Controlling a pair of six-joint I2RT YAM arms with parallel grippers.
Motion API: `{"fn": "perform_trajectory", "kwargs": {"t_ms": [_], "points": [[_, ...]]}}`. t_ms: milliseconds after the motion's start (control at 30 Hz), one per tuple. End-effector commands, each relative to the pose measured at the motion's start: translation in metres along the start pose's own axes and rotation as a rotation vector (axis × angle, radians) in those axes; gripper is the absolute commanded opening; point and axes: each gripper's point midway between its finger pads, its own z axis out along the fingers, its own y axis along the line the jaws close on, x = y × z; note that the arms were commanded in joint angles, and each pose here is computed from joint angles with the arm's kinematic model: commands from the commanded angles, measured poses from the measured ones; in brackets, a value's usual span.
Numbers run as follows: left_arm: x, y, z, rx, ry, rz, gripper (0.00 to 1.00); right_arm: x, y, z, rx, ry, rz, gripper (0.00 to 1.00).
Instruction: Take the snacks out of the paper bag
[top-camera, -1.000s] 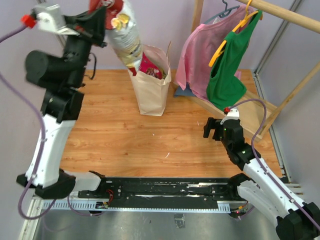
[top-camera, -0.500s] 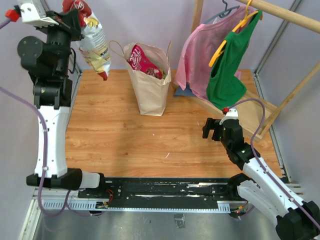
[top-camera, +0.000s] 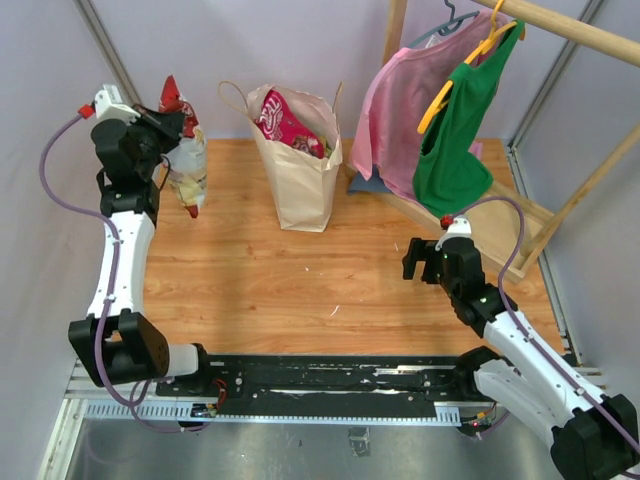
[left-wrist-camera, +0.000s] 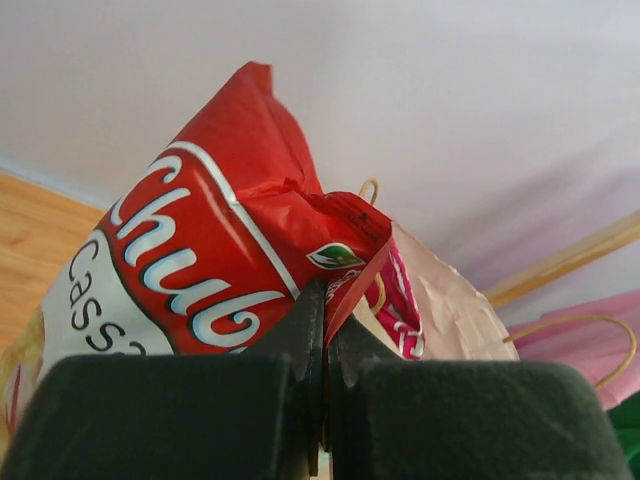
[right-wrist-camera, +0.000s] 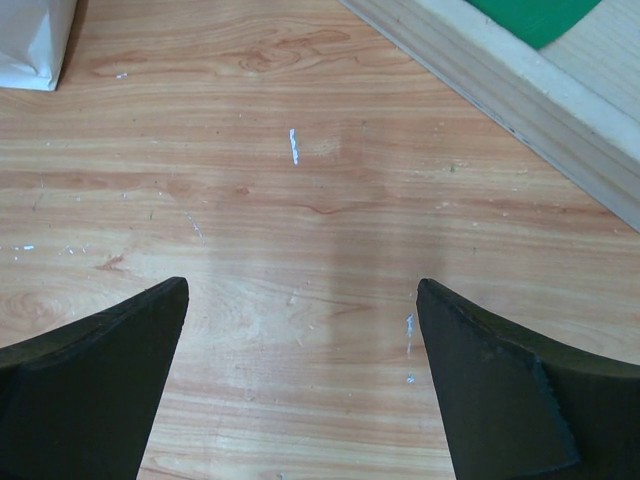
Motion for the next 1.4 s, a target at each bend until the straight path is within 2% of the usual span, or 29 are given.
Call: {"fn": "perform_trajectory", "kwargs": {"t_ms": [0, 167, 300, 367, 467, 600, 767, 1000, 1167, 1300, 1333, 1367], "points": [[0.008, -0.009, -0.002, 0.12, -0.025, -0.05, 0.01, 0.003, 0.007, 0.002, -0.03, 0.021, -0.015, 0.98], [0.055, -0.003, 0.011, 0.227, 0.089, -0.21, 0.0, 0.007, 0.008, 0.003, -0.034, 0.026, -0.016, 0.98], [0.076, 0.022, 0.018, 0.213, 0.069, -0.27, 0.01, 0.009, 0.007, 0.003, -0.035, 0.035, -0.017, 0.98], [0.091, 0.049, 0.023, 0.186, 0.052, -0.301, 0.01, 0.013, 0.006, 0.003, -0.034, 0.038, -0.014, 0.98], [0.128, 0.118, 0.031, 0.056, 0.08, -0.384, 0.0, 0.015, 0.006, 0.002, -0.037, 0.034, -0.013, 0.98], [0.158, 0.184, 0.023, -0.04, 0.061, -0.468, 0.01, 0.016, 0.005, 0.0, -0.038, 0.023, -0.011, 0.98], [0.161, 0.22, 0.02, -0.182, 0.012, -0.407, 0.01, 0.016, 0.006, 0.001, -0.042, 0.021, -0.01, 0.98], [0.135, 0.253, 0.022, -0.371, -0.074, -0.267, 0.01, 0.021, 0.009, 0.007, -0.048, 0.058, -0.013, 0.98], [0.117, 0.264, 0.05, -0.338, -0.08, -0.291, 0.01, 0.02, 0.009, 0.008, -0.048, 0.061, -0.015, 0.98], [0.123, 0.281, 0.069, -0.326, -0.039, -0.342, 0.01, 0.019, 0.008, 0.006, -0.044, 0.056, -0.014, 0.98], [0.127, 0.284, 0.071, -0.327, -0.025, -0.352, 0.03, 0.019, 0.007, 0.006, -0.042, 0.056, -0.014, 0.98], [0.131, 0.289, 0.07, -0.342, -0.013, -0.358, 0.15, 0.02, 0.007, 0.005, -0.04, 0.055, -0.016, 0.98]]}}
